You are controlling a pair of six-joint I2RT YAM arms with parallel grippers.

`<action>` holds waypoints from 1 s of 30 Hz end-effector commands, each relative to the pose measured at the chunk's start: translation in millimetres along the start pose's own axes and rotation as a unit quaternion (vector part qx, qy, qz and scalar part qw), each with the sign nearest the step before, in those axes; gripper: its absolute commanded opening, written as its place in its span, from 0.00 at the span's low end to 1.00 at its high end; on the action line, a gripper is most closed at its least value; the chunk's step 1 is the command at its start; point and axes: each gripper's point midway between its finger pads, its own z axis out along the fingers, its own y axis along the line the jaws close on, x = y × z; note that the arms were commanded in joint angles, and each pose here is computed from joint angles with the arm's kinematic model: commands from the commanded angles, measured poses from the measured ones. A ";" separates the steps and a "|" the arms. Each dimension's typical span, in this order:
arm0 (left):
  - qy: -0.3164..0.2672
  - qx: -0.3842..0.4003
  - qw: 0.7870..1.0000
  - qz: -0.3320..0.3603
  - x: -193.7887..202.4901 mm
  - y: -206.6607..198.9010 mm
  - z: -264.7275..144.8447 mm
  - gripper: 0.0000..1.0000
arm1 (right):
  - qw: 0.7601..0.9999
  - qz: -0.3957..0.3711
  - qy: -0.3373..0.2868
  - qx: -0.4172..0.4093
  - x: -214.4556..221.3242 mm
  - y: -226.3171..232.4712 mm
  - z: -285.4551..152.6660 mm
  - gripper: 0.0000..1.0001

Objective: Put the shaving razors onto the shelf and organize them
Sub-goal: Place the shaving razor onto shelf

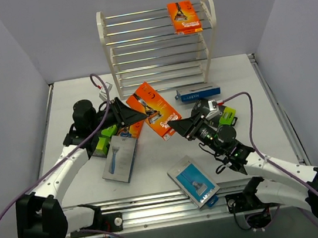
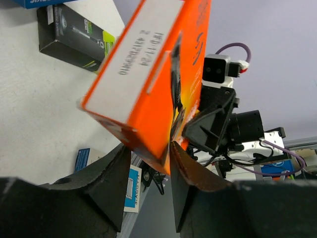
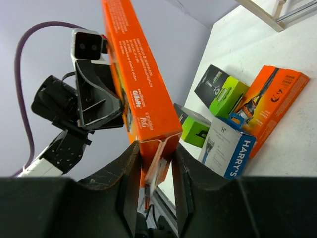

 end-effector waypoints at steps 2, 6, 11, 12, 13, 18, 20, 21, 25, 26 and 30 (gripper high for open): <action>-0.009 -0.012 1.000 0.024 -11.5 2.6 5.0 0.53 | 0.998 0.012 -0.039 -0.053 -22.3 36.5 -3.2 0.00; -0.009 -0.018 0.999 0.025 -12.1 7.5 3.6 0.67 | 0.997 0.022 -0.055 -0.047 -28.2 34.3 -5.2 0.00; -0.022 -0.030 0.998 0.041 -17.6 7.4 -4.8 0.73 | 0.997 0.023 -0.056 -0.038 -27.8 30.0 -6.4 0.00; -0.018 -0.043 0.998 0.030 -17.2 13.3 -9.1 0.75 | 0.997 0.021 -0.069 -0.028 -32.1 25.8 -6.1 0.00; -0.019 -0.051 0.998 0.040 -21.1 12.8 -12.1 0.75 | 0.997 0.020 -0.070 -0.022 -32.4 23.3 -6.4 0.00; -0.055 -0.141 0.988 0.041 -35.7 26.2 -49.0 0.78 | 0.996 0.009 -0.091 0.013 -42.0 12.0 -5.8 0.00; -0.090 -0.157 0.981 0.074 -51.1 16.8 -66.5 0.79 | 0.995 0.004 -0.095 0.026 -45.0 8.6 -4.0 0.00; -0.097 -0.159 0.979 0.081 -53.9 13.6 -71.5 0.79 | 0.994 0.003 -0.101 0.027 -50.0 11.1 -1.2 0.00; -0.118 -0.203 0.964 0.122 -62.8 15.8 -87.8 0.82 | 0.993 -0.006 -0.116 0.025 -68.5 23.1 13.3 0.00; -0.119 -0.211 0.962 0.123 -62.6 20.2 -89.4 0.82 | 0.993 -0.008 -0.118 0.023 -72.1 26.5 17.5 0.00; -0.118 -0.252 0.953 0.121 -56.7 50.1 -93.7 0.83 | 0.991 -0.017 -0.130 0.017 -95.5 42.0 44.6 0.00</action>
